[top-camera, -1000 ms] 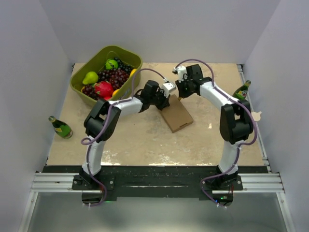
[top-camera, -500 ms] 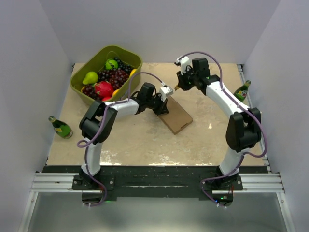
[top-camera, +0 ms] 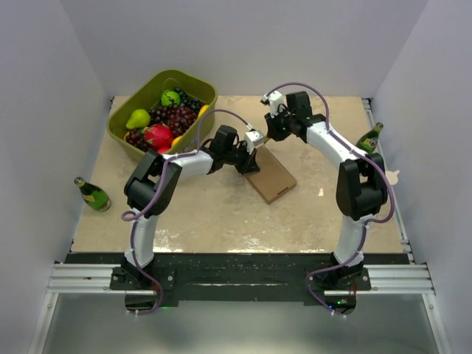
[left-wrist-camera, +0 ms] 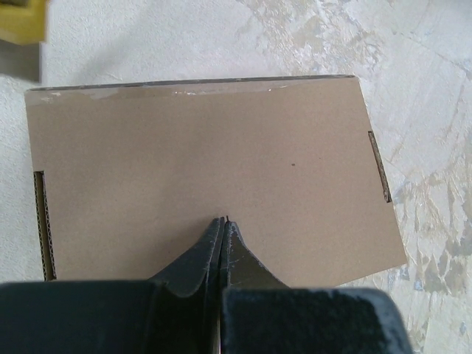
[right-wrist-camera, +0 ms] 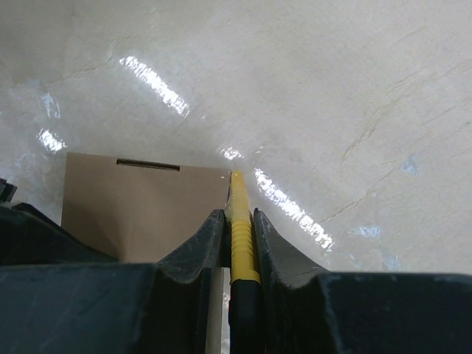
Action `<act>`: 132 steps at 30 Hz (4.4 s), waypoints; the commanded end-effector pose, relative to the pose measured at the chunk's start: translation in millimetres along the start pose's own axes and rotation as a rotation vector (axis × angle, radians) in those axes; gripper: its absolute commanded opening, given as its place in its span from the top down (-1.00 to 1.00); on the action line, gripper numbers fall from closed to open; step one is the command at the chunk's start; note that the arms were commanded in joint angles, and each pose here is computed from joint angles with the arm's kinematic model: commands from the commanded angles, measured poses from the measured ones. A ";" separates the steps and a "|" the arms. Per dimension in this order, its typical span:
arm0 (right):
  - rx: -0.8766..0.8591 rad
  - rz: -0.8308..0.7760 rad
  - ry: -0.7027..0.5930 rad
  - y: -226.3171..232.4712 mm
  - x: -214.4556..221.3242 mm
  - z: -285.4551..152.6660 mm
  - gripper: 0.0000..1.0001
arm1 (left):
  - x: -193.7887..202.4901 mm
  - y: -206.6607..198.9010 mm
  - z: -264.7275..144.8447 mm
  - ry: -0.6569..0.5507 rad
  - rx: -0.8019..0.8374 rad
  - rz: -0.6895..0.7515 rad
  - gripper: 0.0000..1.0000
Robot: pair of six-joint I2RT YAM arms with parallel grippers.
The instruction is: Unpack the express box
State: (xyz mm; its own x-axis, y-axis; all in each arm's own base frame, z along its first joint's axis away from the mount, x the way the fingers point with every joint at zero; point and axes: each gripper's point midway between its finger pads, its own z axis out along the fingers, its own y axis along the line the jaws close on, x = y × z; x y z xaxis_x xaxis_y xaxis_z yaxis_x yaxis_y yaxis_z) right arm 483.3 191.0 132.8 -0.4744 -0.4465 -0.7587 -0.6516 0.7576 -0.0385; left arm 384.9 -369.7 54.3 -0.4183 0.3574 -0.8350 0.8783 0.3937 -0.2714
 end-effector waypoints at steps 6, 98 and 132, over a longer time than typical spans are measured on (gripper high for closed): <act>0.050 -0.026 -0.068 -10.6 -32.1 -9.1 1.00 | 25.8 10.2 8.1 0.066 -0.020 -0.035 1.00; 0.048 0.079 0.128 35.7 57.0 -23.9 1.00 | 34.0 12.5 11.4 0.088 -0.045 -0.049 1.00; 0.132 0.032 -0.043 6.3 -20.9 -27.0 1.00 | 36.4 4.5 10.5 0.101 -0.038 -0.018 1.00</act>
State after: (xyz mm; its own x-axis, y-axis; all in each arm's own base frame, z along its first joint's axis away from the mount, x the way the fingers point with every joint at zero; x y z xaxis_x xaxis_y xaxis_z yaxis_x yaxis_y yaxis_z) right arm 450.9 187.2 142.6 -0.5258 -0.4261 -0.7362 -0.5745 0.8162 -0.0622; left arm 388.2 -374.0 53.1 -0.4086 0.3603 -0.8386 0.8808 0.3964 -0.2589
